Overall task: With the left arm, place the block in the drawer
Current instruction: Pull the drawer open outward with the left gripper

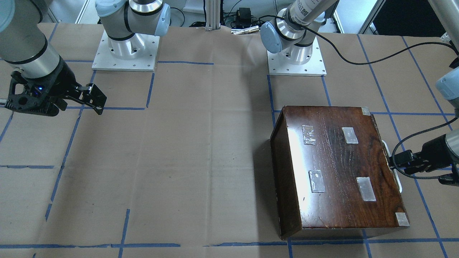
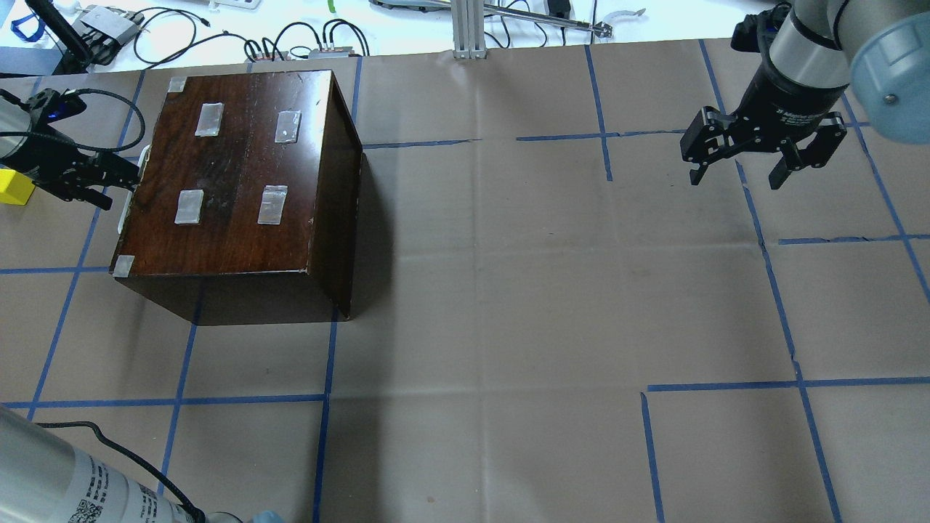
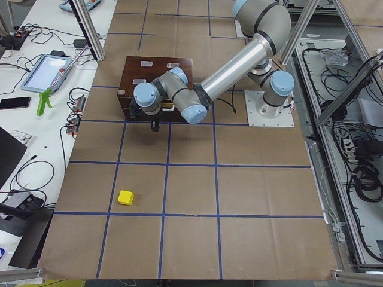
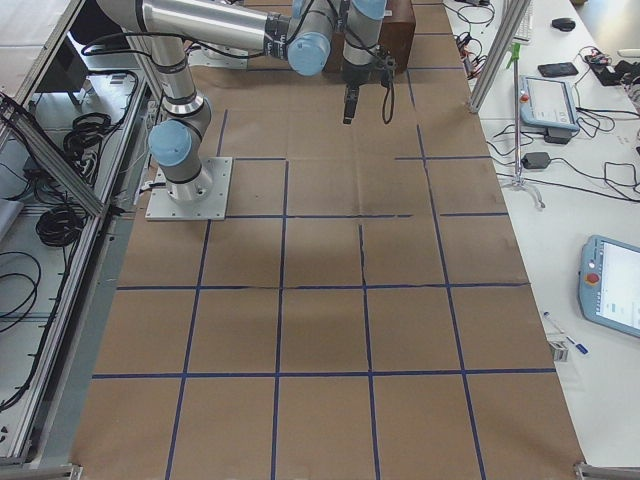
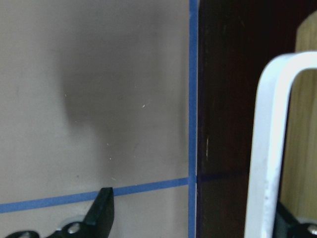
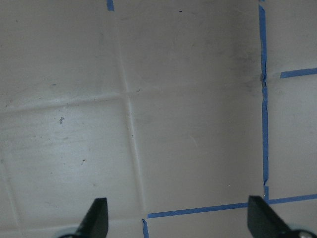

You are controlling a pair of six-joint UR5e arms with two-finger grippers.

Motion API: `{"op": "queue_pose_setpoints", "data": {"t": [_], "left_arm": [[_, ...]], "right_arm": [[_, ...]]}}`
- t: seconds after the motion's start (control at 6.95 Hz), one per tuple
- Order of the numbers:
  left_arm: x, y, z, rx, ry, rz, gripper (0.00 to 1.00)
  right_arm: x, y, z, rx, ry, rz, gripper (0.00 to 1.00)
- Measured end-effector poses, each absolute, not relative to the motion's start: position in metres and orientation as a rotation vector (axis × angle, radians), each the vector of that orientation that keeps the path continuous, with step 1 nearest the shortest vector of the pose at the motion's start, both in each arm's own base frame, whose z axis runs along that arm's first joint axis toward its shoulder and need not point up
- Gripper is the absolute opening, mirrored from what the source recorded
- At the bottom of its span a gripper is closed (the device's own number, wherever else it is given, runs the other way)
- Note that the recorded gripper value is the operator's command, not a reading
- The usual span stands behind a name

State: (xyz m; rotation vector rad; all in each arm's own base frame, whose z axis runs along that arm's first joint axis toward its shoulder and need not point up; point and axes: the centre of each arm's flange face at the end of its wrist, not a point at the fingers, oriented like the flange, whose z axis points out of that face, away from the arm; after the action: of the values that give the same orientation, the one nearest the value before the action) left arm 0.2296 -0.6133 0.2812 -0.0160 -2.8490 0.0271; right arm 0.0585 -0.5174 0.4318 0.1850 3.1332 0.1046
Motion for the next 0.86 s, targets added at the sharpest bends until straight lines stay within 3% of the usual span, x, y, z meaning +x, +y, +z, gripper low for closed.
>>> {"op": "queue_pose_setpoints", "data": {"t": [0.86], "left_arm": [[0.261, -0.605, 0.29, -0.002, -2.869, 0.067, 0.98]], "right_arm": [[0.059, -0.517, 0.432, 0.185, 3.133, 0.105, 1.0]]}}
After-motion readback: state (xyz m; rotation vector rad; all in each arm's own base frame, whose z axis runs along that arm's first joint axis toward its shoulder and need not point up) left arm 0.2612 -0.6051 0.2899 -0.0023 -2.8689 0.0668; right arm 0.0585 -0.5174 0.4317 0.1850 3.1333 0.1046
